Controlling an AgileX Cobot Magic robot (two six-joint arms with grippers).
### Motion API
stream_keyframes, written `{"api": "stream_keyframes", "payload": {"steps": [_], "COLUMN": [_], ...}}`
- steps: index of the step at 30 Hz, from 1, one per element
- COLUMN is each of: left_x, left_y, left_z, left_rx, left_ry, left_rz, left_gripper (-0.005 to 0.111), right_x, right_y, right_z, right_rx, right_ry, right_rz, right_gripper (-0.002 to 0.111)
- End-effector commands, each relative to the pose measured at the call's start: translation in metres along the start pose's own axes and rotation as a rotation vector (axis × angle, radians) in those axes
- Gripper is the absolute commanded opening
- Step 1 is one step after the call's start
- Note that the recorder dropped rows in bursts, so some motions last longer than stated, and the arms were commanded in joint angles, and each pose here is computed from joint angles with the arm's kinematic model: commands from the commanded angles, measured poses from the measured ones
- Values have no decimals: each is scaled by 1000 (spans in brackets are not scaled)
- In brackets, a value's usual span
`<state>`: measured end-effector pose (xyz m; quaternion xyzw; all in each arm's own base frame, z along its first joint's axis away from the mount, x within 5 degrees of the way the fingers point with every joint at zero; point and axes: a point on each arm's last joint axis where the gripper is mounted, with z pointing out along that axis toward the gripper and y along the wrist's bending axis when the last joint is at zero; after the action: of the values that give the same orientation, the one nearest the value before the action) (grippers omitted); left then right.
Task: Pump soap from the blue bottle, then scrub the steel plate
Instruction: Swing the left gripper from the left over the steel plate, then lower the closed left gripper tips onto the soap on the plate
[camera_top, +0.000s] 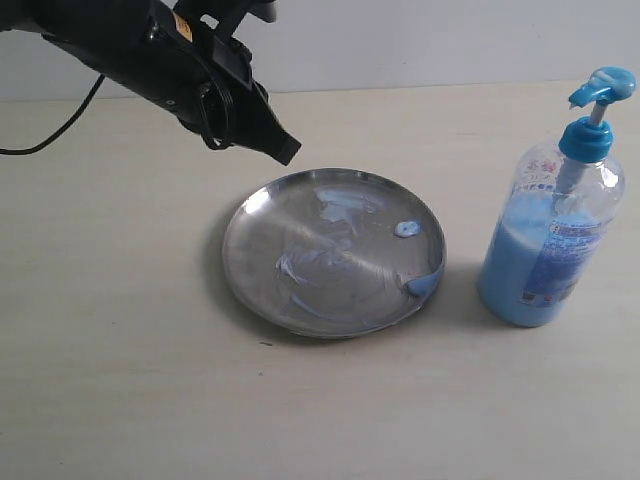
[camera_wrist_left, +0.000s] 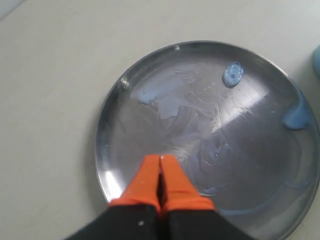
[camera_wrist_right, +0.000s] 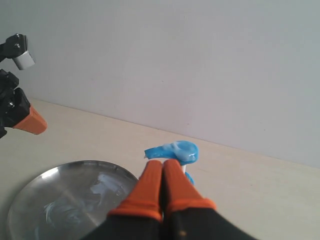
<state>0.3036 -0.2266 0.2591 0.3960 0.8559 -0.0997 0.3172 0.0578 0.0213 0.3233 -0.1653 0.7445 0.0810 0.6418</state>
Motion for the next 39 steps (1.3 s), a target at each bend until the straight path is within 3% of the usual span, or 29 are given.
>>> {"api": "stream_keyframes", "payload": {"steps": [1,9,17,23,29,39], "left_x": [-6,-10,4,-6,-20,-40], "left_y": [0,-3,-10,-16,-24,-59], "left_z": [0,21,63,83,105,147], "left_rx": [-4,54,139,240,319,388], "left_ry": [-51,-126,-9,75,110,125], "left_rz": [-17,-211,-346,-399,-417,-337], "left_gripper": [0,0,0,0,0,0], "right_x": [2,2,2,2,2,2], "right_y": [0,0,1,1,1,2], "right_z": [-1,-1,-1,-1,-1,-1], "right_rx": [-4,-4,-5,-6,-6,-18], "right_ry": [-2,-2,-2,-2,-2,-4], "right_rz": [9,9,11,14,14,37], "right_gripper": [0,0,0,0,0,0]}}
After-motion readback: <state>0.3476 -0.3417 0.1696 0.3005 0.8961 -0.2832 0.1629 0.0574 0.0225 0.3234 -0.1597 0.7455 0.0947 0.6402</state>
